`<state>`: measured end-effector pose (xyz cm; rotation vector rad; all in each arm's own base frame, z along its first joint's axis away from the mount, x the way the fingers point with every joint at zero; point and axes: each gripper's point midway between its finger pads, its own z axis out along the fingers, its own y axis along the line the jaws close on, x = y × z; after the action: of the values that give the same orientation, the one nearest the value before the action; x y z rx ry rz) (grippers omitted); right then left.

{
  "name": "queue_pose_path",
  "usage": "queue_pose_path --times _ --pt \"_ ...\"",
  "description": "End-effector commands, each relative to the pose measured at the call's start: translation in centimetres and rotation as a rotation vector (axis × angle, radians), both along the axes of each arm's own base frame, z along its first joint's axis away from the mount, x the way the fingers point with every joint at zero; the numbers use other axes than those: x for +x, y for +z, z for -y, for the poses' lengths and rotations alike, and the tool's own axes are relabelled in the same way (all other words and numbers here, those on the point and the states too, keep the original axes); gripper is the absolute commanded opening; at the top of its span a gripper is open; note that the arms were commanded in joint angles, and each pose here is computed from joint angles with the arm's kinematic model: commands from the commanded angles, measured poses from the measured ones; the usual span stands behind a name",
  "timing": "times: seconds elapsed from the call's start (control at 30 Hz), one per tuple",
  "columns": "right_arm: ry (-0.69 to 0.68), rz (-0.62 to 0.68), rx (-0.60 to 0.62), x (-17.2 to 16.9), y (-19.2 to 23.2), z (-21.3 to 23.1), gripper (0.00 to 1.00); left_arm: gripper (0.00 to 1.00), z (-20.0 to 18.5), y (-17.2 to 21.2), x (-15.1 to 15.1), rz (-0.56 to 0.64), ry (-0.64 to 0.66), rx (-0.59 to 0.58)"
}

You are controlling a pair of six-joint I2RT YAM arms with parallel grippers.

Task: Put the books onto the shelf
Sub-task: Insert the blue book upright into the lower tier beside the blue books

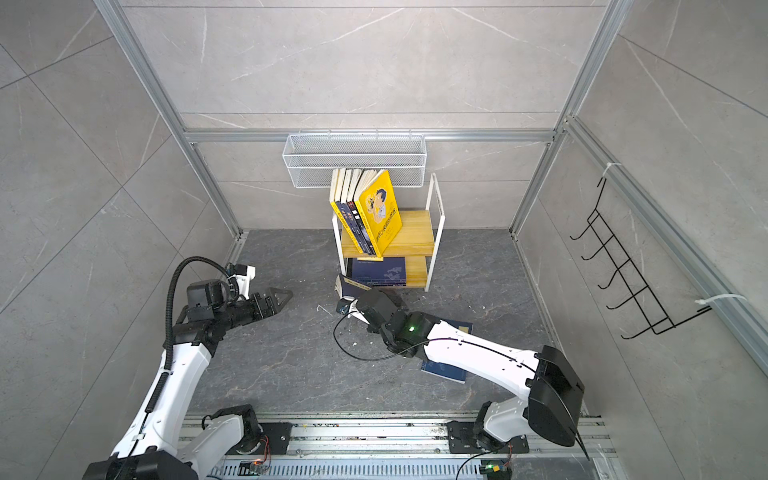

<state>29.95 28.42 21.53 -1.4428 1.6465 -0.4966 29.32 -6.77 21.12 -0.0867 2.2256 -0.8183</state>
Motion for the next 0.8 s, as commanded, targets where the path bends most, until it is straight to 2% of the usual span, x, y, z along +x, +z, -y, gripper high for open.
queue_pose_path --times 0.0,0.1,0.33,0.53,0.77 --pt "-0.022 0.055 -0.1 1.5 1.1 0.4 0.0 1.0 -2.4 0.5 0.2 0.057 0.03 0.181" --pt "-0.038 0.1 -0.148 2.9 1.3 0.5 0.0 1.0 -3.1 0.7 0.4 0.073 0.038 0.259" --pt "-0.075 0.181 -0.22 5.9 1.6 0.9 0.0 1.0 -2.8 0.6 0.3 0.082 0.014 0.279" --pt "-0.073 0.229 -0.185 7.8 1.9 0.6 0.0 1.0 -3.1 0.5 0.3 0.084 0.027 0.288" --pt "-0.074 0.23 -0.199 10.5 -1.0 0.5 0.0 1.0 -3.5 1.1 0.4 0.092 0.043 0.298"
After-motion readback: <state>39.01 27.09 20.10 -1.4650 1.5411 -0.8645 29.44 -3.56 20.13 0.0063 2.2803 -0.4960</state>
